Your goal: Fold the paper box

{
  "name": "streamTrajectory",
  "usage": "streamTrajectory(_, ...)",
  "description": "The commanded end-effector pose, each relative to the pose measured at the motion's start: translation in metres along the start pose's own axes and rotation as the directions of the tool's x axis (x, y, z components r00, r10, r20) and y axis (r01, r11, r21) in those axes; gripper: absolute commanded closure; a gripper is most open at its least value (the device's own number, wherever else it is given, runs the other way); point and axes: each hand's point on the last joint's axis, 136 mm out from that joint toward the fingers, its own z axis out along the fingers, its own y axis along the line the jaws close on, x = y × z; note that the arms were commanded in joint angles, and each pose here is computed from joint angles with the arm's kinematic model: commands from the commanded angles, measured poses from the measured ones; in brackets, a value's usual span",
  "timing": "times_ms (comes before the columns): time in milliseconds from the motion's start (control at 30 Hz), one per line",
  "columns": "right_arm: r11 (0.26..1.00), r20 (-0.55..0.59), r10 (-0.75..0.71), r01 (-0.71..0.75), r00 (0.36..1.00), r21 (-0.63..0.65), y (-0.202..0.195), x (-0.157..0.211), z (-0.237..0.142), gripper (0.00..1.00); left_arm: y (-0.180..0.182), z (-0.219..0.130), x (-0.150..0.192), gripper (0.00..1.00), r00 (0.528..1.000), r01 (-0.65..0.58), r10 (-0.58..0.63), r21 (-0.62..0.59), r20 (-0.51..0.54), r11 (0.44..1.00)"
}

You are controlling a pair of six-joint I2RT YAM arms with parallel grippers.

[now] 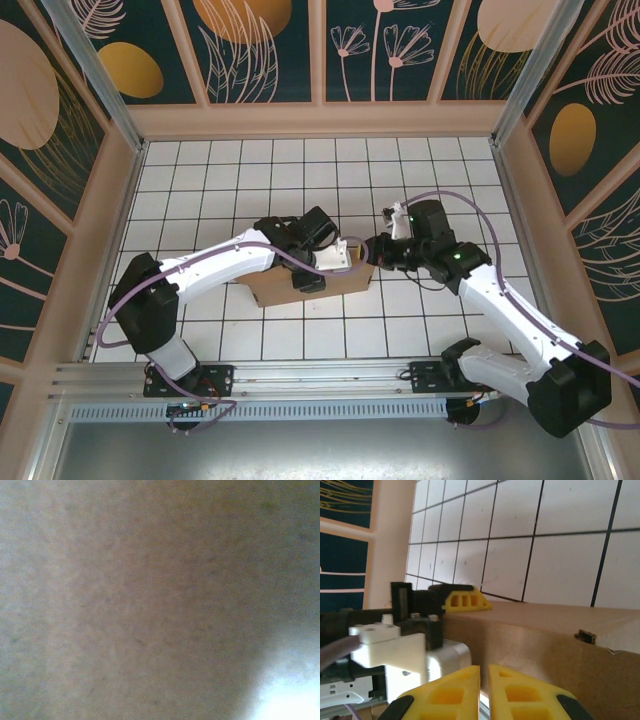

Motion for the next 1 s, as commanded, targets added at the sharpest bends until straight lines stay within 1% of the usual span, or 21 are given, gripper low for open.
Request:
streamTrajectory(0,1.000,-0.034,0.014,-0.014,0.999,-0.002,-0.007,0.008,0.010,0.85,-0.004,0.048,0.014,0.49,0.998,-0.024,0.025,0.029,-0.051,0.999)
streamTrajectory(133,0.995,-0.033,0.039,-0.035,0.999,0.097,-0.035,0.012,0.019,0.85,-0.001,0.038,0.008,0.45,1.000,-0.025,0.025,0.005,-0.017,1.000)
streamTrajectory(233,0.991,-0.029,0.052,-0.048,0.998,0.128,-0.044,0.011,0.022,0.85,0.000,0.032,0.007,0.42,1.000,-0.015,0.015,-0.009,-0.004,1.000)
streamTrajectory(267,0.990,-0.024,0.056,-0.052,0.998,0.133,-0.044,0.010,0.022,0.84,0.001,0.022,0.002,0.42,1.000,-0.010,0.010,-0.018,0.028,1.000)
streamTrajectory(467,0.982,-0.002,0.062,-0.061,0.998,0.176,-0.049,0.005,0.020,0.83,0.004,-0.013,-0.017,0.38,0.985,0.035,-0.025,-0.056,0.173,0.998)
streamTrajectory(633,0.979,0.006,0.062,-0.062,0.998,0.194,-0.050,0.002,0.019,0.83,-0.004,-0.040,-0.028,0.39,0.965,0.068,-0.061,-0.019,0.254,0.998)
streamTrajectory(833,0.978,0.015,0.065,-0.066,0.998,0.200,-0.049,0.000,0.018,0.83,-0.018,-0.065,-0.023,0.41,0.947,0.084,-0.085,0.018,0.311,0.996)
streamTrajectory(967,0.976,0.018,0.068,-0.070,0.998,0.206,-0.051,0.000,0.017,0.82,-0.023,-0.076,-0.019,0.41,0.936,0.092,-0.091,0.015,0.340,0.996)
